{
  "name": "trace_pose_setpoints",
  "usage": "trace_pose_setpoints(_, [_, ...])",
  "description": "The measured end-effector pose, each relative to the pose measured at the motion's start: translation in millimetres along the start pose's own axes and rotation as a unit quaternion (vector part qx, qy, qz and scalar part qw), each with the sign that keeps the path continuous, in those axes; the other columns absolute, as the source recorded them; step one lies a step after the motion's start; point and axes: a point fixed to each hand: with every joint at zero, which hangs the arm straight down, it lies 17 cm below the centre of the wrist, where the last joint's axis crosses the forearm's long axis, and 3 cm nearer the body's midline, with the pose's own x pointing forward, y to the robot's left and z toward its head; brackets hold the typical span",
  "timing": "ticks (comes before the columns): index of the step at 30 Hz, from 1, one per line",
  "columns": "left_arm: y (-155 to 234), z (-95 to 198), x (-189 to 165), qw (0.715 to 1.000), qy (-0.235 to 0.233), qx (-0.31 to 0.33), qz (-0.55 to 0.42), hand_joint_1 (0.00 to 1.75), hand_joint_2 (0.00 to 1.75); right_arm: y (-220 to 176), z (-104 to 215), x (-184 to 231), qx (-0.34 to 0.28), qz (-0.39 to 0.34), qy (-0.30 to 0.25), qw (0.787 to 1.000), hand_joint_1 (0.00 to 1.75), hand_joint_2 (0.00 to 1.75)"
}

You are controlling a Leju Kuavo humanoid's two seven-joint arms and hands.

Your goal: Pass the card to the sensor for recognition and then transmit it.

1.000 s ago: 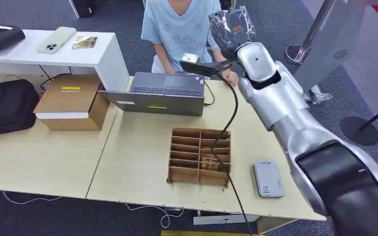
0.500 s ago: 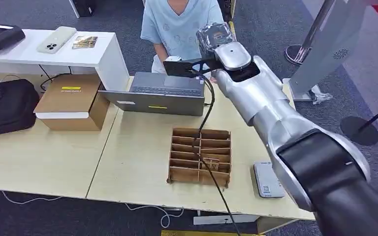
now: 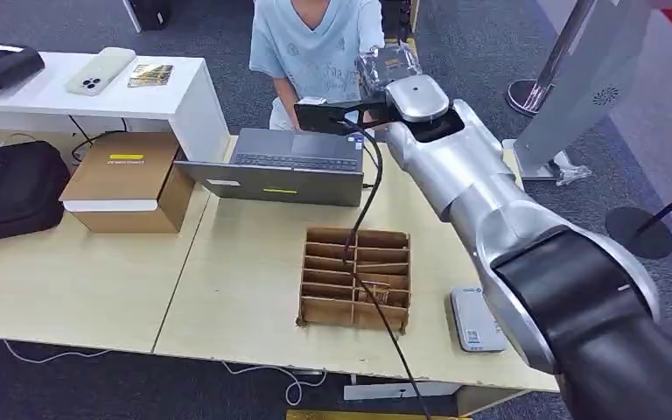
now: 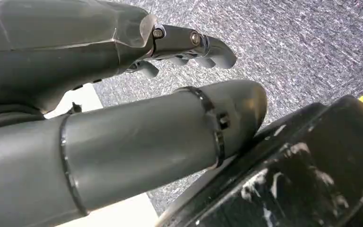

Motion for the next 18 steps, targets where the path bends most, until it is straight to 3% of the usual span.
trace_pose_setpoints(2, [-0.2,0.1,-0.1,1.0,0.0,-0.001,0.0,0.0,0.0,0.1,-0.1,-0.5,-0.001,-0.001,0.001,1.0,1.73,1.75])
trace_pose_setpoints(3, [-0.9,0.2,-0.2,1.0,0.0,-0.003,0.0,0.0,0.0,0.5,-0.1,-0.7,0.0,-0.002,0.001,1.0,1.55,1.75])
trace_pose_setpoints(4, [-1.7,0.3,-0.9,1.0,0.003,-0.005,0.0,0.0,0.0,0.9,-0.1,-0.8,0.0,-0.002,0.001,1.0,0.31,1.75])
trace_pose_setpoints(5, [-2.7,0.5,-1.3,1.0,0.004,-0.008,0.0,0.0,0.0,1.3,-0.1,-1.1,0.001,-0.002,0.001,1.0,0.0,1.75])
trace_pose_setpoints(18, [-3.1,0.6,-2.7,1.0,0.008,-0.009,-0.005,0.0,0.0,-6.8,-1.4,-6.9,-0.02,-0.018,0.009,1.0,0.0,1.75])
